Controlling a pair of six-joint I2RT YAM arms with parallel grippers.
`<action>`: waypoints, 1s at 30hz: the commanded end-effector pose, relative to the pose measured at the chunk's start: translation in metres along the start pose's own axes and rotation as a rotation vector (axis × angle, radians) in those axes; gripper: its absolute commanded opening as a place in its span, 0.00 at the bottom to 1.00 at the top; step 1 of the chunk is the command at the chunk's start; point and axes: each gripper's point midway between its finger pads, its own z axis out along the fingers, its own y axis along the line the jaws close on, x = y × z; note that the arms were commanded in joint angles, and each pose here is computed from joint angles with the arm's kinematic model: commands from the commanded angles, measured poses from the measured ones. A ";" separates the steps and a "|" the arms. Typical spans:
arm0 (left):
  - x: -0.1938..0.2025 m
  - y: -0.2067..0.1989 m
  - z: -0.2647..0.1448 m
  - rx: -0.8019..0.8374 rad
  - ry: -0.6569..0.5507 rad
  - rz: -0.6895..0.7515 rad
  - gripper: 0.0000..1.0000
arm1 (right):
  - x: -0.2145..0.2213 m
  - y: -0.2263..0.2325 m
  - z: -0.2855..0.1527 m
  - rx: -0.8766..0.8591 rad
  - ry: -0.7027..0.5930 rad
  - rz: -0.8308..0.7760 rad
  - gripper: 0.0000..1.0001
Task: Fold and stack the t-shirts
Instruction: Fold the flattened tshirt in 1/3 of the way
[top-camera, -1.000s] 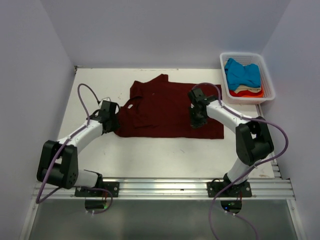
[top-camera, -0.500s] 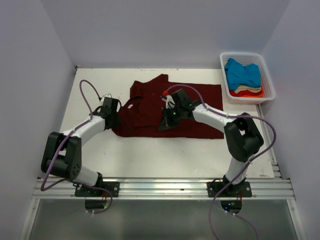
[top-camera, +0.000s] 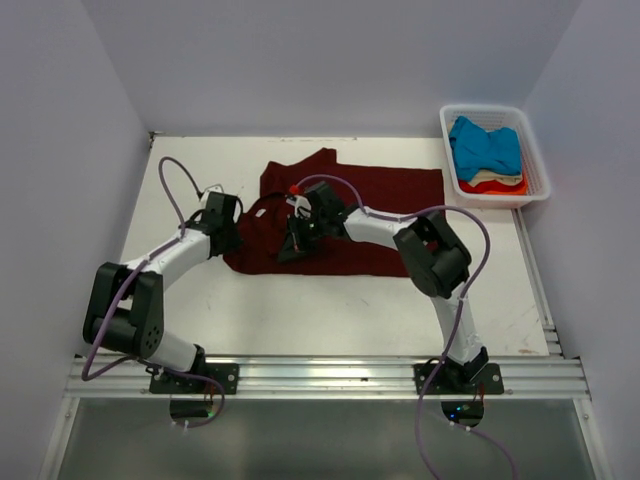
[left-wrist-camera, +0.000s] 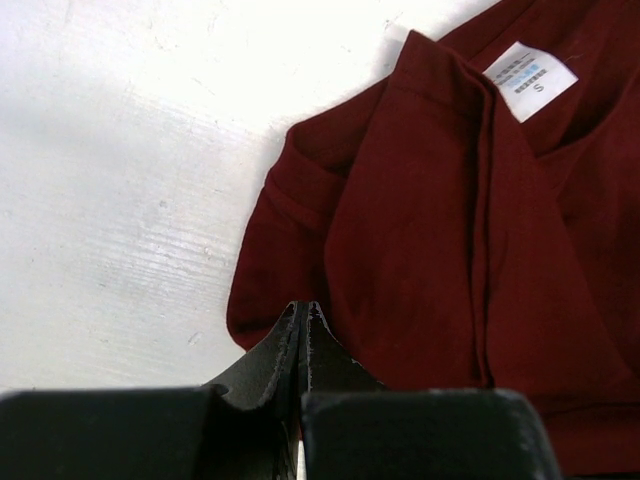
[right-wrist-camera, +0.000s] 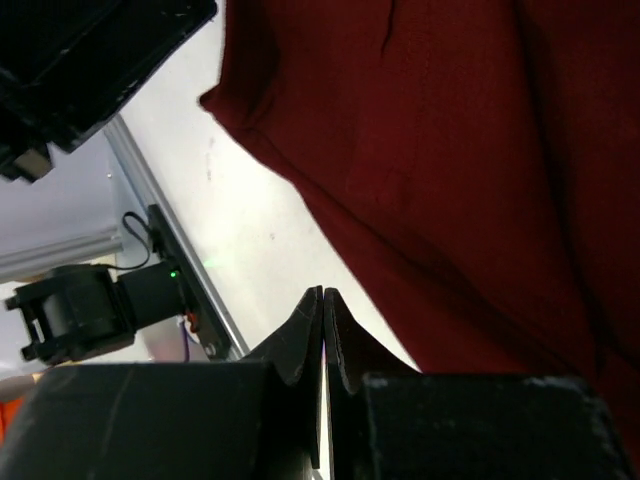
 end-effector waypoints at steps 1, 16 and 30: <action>-0.013 -0.001 0.003 -0.007 -0.042 -0.024 0.00 | -0.010 0.012 0.012 0.006 -0.013 -0.014 0.00; -0.004 0.011 0.006 -0.025 -0.033 -0.027 0.00 | 0.006 -0.111 -0.026 0.690 -0.044 0.038 0.00; 0.002 -0.023 0.019 0.163 -0.038 -0.059 0.00 | 0.015 -0.115 -0.020 0.677 -0.011 0.043 0.00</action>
